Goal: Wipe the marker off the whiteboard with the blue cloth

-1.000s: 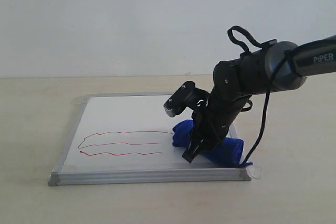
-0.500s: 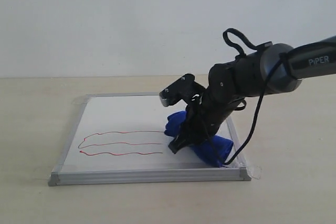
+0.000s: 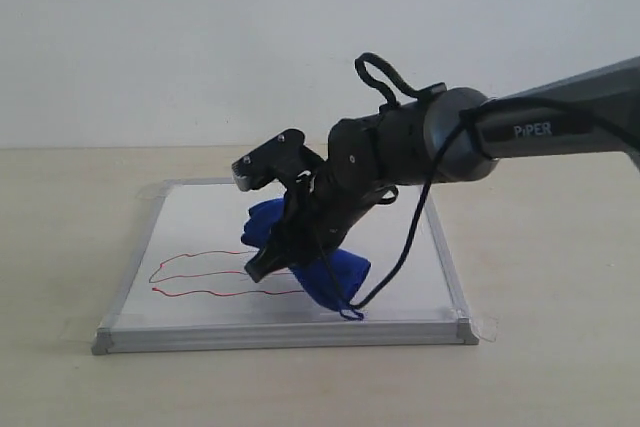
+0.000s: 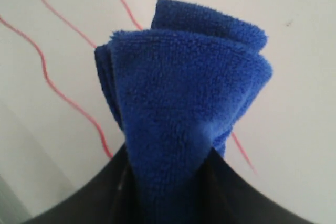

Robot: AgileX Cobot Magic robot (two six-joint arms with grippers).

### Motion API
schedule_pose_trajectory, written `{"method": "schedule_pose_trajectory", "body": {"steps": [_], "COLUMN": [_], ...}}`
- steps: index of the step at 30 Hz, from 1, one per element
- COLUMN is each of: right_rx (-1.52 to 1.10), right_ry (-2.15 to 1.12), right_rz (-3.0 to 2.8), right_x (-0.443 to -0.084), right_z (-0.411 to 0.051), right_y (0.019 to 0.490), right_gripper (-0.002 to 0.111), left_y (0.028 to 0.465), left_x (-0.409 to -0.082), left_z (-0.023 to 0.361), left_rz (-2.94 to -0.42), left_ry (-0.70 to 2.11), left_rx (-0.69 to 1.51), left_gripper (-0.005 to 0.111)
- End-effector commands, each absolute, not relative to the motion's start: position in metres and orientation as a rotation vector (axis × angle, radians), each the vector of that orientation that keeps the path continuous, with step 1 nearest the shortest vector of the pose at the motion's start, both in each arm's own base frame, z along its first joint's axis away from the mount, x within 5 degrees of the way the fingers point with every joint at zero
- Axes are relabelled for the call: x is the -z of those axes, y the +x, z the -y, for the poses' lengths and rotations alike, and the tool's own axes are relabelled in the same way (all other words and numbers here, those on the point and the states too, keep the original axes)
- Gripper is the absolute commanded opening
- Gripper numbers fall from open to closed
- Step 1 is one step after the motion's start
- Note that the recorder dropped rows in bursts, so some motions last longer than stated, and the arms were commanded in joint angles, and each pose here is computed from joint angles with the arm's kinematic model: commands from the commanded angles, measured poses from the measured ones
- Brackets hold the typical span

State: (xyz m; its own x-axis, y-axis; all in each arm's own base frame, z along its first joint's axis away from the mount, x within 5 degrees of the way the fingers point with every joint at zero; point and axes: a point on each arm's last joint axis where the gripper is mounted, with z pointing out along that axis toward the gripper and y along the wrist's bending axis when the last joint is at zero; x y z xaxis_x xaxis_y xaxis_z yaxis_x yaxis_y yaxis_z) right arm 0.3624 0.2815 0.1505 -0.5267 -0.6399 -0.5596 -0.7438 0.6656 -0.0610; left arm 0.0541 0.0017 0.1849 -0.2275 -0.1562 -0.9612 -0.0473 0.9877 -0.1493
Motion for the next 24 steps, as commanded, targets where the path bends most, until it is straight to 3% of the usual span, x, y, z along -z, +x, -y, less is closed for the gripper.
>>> {"method": "schedule_pose_trajectory", "body": {"steps": [1,6,10,17,24], "right_rx": [-0.226,-0.141,-0.123,-0.154,-0.511], "right_ry": [-1.002,-0.849,-0.862,-1.021,-1.255], "right_rz": [-2.365,-2.452,-2.504,-2.538,-2.556], "right_x": [-0.159,-0.166,-0.152,-0.118,-0.121], "right_z": [-0.275,-0.246,-0.238,-0.269,-0.329], "right_y": [0.394,0.43,0.436,0.417,0.363], "right_gripper": [-0.001,-0.001,-0.001,-0.001,-0.001], "left_y": [0.054,0.054,0.054,0.054,0.054], "left_x": [-0.185,-0.185,-0.185,-0.185,-0.185], "left_z": [-0.002,-0.002,-0.002,-0.002,-0.002], "left_rz": [-1.791,-1.791,-1.791,-1.791,-1.791], "left_ry": [-0.155,-0.155,-0.155,-0.155,-0.155], "left_rx": [0.111,0.111,0.111,0.111,0.111], "left_gripper": [0.004,0.004,0.004,0.004,0.004]}}
